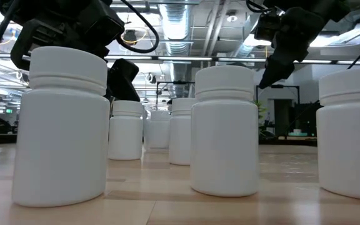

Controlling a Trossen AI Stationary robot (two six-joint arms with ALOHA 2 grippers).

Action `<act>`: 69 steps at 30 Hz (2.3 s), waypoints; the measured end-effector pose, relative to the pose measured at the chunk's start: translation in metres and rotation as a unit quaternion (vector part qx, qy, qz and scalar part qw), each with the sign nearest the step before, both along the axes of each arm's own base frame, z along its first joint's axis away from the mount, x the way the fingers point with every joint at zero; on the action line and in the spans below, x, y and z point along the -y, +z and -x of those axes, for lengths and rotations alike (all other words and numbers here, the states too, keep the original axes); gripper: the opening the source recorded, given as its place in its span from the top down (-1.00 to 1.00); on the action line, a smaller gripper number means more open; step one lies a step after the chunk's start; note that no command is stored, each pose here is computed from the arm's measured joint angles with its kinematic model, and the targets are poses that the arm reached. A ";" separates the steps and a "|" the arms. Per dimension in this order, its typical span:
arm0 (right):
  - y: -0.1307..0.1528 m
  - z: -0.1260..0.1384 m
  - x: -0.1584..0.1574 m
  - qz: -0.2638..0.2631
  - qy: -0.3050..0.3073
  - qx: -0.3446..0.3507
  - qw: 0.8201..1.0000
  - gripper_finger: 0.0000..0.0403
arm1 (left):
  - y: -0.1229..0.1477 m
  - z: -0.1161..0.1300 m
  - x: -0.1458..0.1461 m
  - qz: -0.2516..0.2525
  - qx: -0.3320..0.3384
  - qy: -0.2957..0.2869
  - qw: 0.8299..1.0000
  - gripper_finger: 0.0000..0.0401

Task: Pick and place pill bottles into a basket
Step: Put the pill bottles into the container

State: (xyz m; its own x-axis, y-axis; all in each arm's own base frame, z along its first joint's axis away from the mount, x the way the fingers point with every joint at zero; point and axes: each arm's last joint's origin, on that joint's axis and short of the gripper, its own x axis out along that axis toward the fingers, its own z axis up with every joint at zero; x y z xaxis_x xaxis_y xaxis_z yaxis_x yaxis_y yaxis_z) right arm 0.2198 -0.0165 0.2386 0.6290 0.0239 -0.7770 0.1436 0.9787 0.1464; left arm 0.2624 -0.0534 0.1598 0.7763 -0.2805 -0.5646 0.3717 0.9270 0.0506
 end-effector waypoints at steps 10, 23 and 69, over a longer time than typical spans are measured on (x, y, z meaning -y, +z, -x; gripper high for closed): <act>0.000 0.000 0.000 0.000 0.000 0.000 1.000 -0.22 | 0.000 0.000 0.000 0.000 0.003 0.001 1.000 -0.37; 0.001 -0.001 0.000 0.000 0.000 0.003 1.000 -0.22 | -0.014 -0.006 0.006 0.004 -0.018 -0.004 1.000 -0.37; 0.001 -0.002 0.000 -0.001 0.001 0.010 1.000 -0.22 | 0.011 -0.016 0.003 0.029 0.012 -0.037 0.999 0.16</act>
